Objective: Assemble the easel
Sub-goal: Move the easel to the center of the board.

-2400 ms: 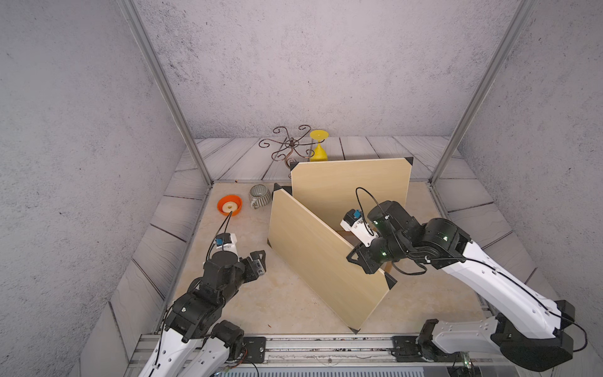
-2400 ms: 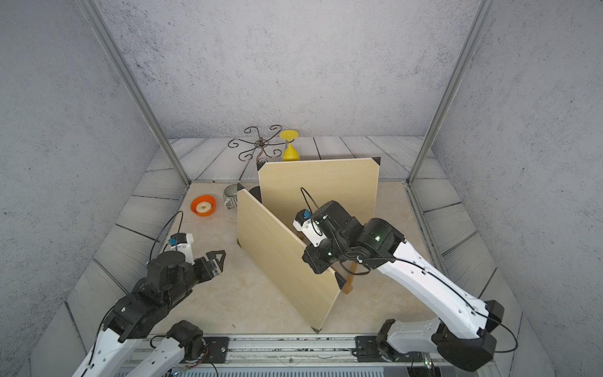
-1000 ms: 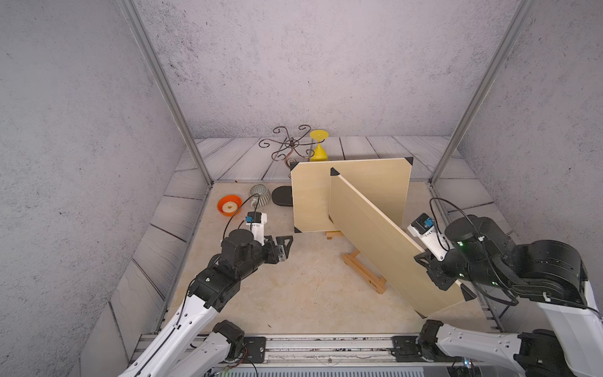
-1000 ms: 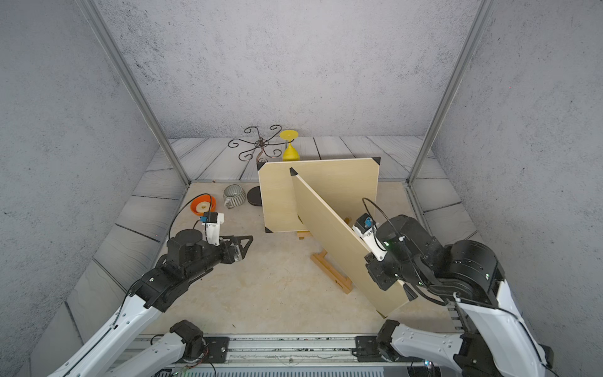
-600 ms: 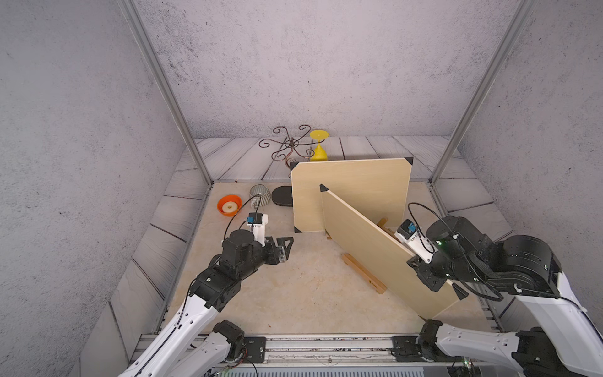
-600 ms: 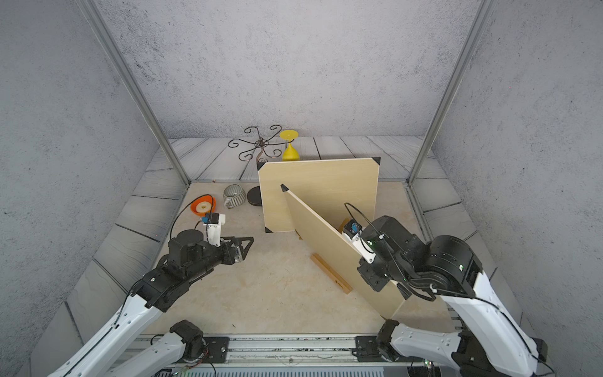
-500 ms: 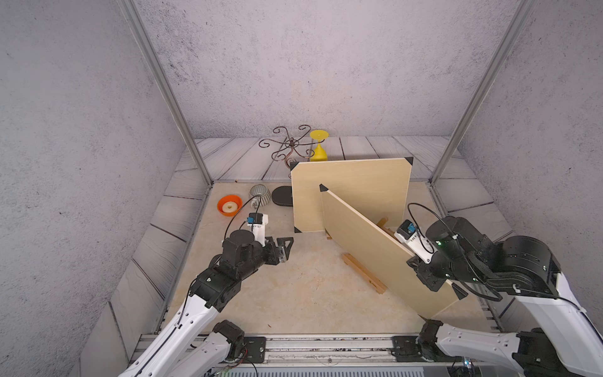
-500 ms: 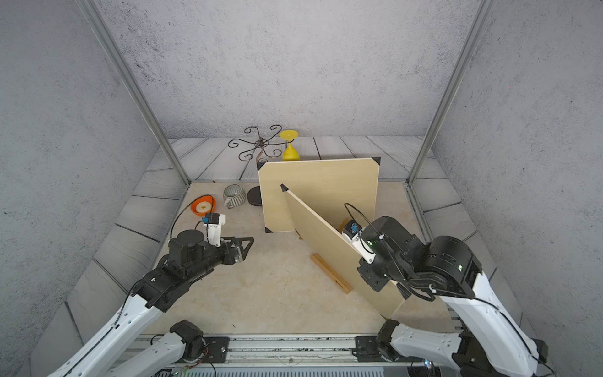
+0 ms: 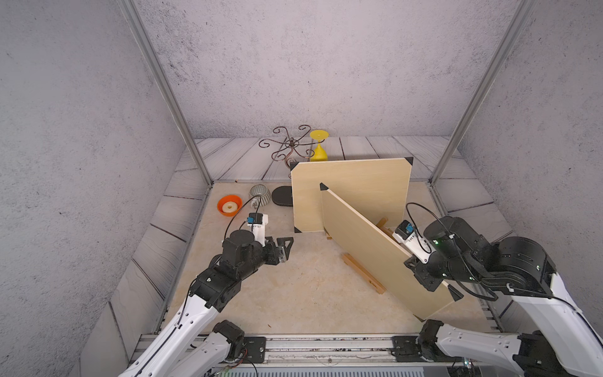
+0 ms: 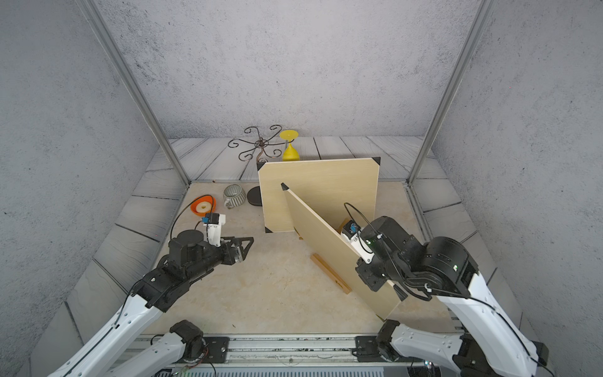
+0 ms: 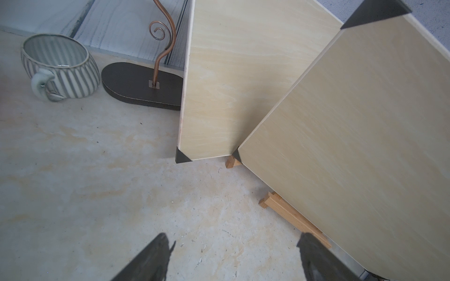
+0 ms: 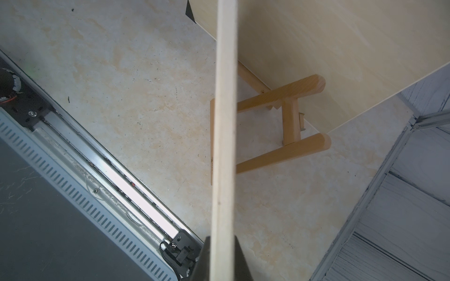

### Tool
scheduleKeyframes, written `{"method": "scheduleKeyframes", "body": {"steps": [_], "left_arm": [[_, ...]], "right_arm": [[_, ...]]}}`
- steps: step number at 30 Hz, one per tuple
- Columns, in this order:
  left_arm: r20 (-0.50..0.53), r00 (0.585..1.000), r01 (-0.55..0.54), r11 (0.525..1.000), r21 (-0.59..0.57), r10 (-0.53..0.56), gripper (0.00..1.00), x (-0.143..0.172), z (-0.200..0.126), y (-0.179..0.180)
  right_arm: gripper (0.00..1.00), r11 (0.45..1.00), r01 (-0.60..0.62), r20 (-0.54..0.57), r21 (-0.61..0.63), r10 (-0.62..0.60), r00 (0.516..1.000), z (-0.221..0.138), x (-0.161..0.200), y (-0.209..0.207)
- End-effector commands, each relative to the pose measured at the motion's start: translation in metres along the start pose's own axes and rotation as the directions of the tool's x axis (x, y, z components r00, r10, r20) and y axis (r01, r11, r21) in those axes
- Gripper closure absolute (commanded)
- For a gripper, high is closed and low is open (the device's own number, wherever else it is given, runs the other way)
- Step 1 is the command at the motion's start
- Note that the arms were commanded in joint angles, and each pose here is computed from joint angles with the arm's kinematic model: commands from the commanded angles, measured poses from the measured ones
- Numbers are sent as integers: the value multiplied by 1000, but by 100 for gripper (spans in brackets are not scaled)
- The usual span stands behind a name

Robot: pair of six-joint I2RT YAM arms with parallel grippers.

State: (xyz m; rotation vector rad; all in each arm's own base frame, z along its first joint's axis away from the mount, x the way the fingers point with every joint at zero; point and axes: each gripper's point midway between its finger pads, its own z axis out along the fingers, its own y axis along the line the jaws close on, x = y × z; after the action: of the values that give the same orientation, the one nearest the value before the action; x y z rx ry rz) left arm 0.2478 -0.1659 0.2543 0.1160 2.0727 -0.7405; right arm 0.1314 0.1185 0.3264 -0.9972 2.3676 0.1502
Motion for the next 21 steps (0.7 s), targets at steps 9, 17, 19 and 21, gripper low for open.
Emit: {"method": "scheduleKeyframes", "body": {"steps": [9,17,19,21], "left_arm": [[-11,1000,-14,1000,1,14,14,3,5,0],[-9,1000,-6,1000,-2,6,15,3,5,0],[-8,1000,-6,1000,-4,6,15,3,5,1],[-6,1000,-5,1000,-3,5,14,2,5,0]], "right_arm": [[100,1000,-11,59,-28,13,998,-12,8,2],[100,998,4,73,67,-9,997,-11,3,-14],[100,997,18,84,81,-25,996,-16,0,-17],[100,995,32,79,91,-39,996,-16,-1,-18]]}}
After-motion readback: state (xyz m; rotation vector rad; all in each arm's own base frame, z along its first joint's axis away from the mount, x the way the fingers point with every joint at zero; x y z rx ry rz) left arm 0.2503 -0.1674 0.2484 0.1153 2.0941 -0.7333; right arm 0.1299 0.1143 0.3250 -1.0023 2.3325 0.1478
